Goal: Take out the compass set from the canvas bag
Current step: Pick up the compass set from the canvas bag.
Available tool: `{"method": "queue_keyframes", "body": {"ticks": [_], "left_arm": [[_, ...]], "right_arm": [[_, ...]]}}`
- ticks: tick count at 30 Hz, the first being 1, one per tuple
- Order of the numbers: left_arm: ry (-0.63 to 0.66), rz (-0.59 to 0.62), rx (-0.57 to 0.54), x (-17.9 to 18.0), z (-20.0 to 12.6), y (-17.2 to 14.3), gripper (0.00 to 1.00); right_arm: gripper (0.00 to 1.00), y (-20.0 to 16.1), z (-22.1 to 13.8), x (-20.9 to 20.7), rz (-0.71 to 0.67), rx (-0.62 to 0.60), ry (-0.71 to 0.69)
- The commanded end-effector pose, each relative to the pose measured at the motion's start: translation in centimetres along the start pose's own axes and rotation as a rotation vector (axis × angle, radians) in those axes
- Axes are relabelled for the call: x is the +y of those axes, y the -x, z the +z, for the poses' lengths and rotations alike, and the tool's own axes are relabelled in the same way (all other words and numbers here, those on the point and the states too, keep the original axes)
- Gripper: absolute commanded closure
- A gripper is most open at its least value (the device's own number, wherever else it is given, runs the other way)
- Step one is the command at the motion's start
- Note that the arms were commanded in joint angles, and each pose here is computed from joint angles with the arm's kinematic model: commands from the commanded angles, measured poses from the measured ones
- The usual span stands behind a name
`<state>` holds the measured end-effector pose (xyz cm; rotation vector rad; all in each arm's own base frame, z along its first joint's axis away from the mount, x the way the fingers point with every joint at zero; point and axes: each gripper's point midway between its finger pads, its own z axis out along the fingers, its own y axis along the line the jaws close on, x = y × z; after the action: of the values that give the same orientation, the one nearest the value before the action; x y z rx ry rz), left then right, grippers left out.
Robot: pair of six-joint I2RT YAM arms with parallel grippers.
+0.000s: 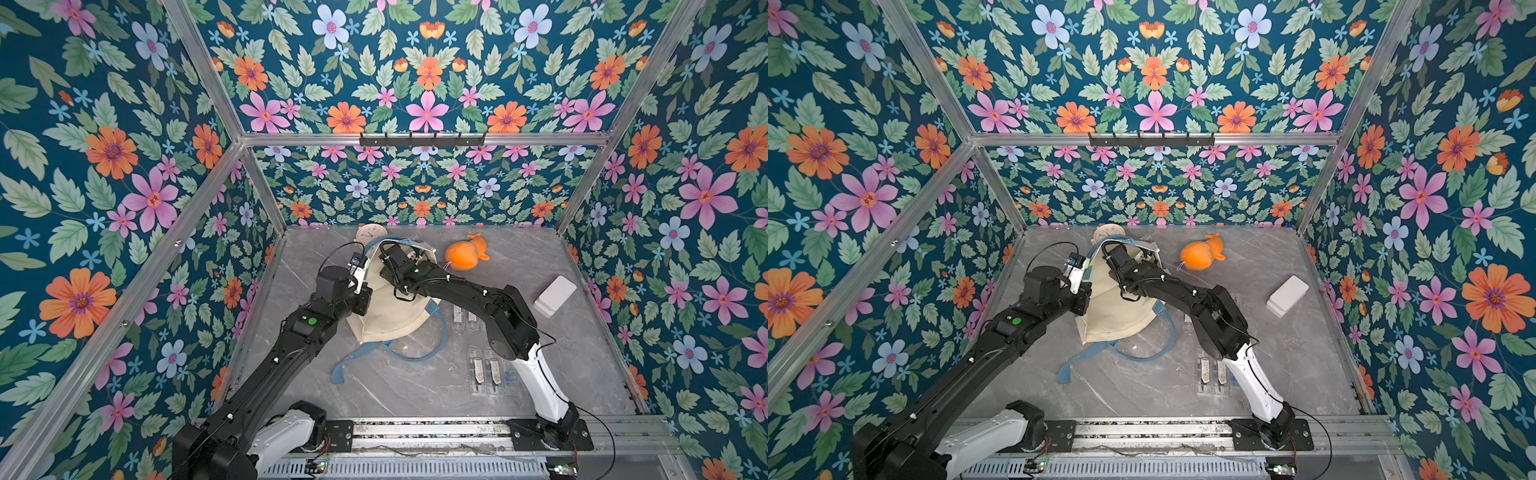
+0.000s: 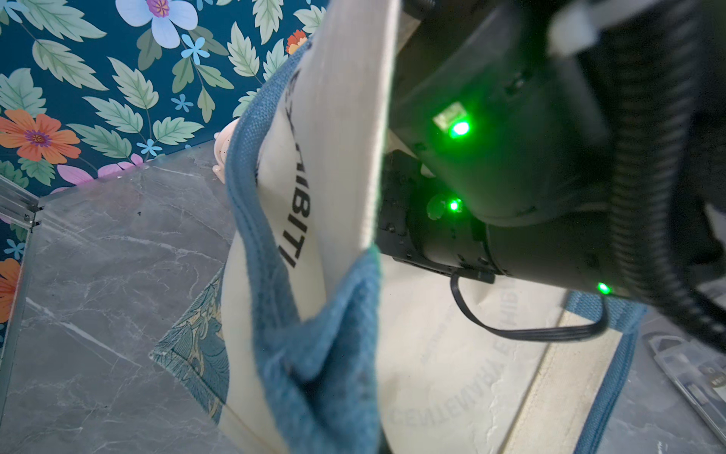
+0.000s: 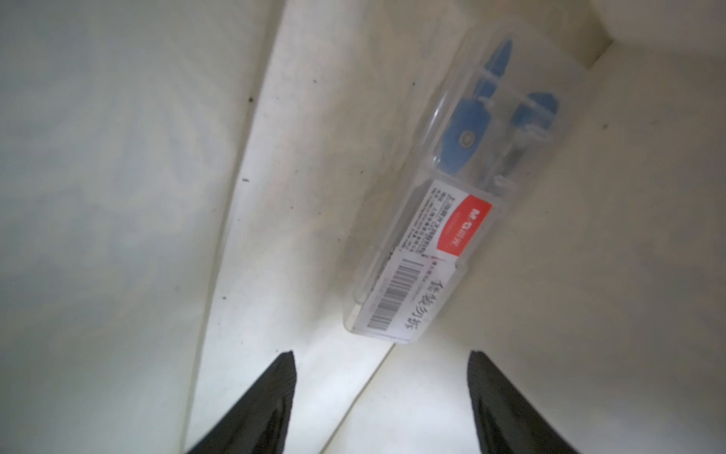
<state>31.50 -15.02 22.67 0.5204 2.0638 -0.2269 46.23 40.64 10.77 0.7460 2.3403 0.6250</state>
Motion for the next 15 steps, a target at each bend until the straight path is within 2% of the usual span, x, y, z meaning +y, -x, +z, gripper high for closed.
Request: {"method": "queue_keyframes", "body": {"ticks": [1, 8, 15], "left_arm": [[-0.041, 0.001, 0.015, -0.7, 0.0, -0.5, 1.00], [-0.051, 0.007, 0.009, -1.0, -0.2, -0.5, 1.00], [-0.051, 0.011, 0.007, -1.0, -0.3, -0.6, 1.00]], "right_arm": [[0.29, 1.0, 1.0, -1.8, 0.076, -0.032, -0.101], [0.33, 1.5, 4.0, -4.3, 0.080, -0.022, -0.219], [0.38, 0.6, 4.8, -5.6, 0.041, 0.027, -0.262]]}}
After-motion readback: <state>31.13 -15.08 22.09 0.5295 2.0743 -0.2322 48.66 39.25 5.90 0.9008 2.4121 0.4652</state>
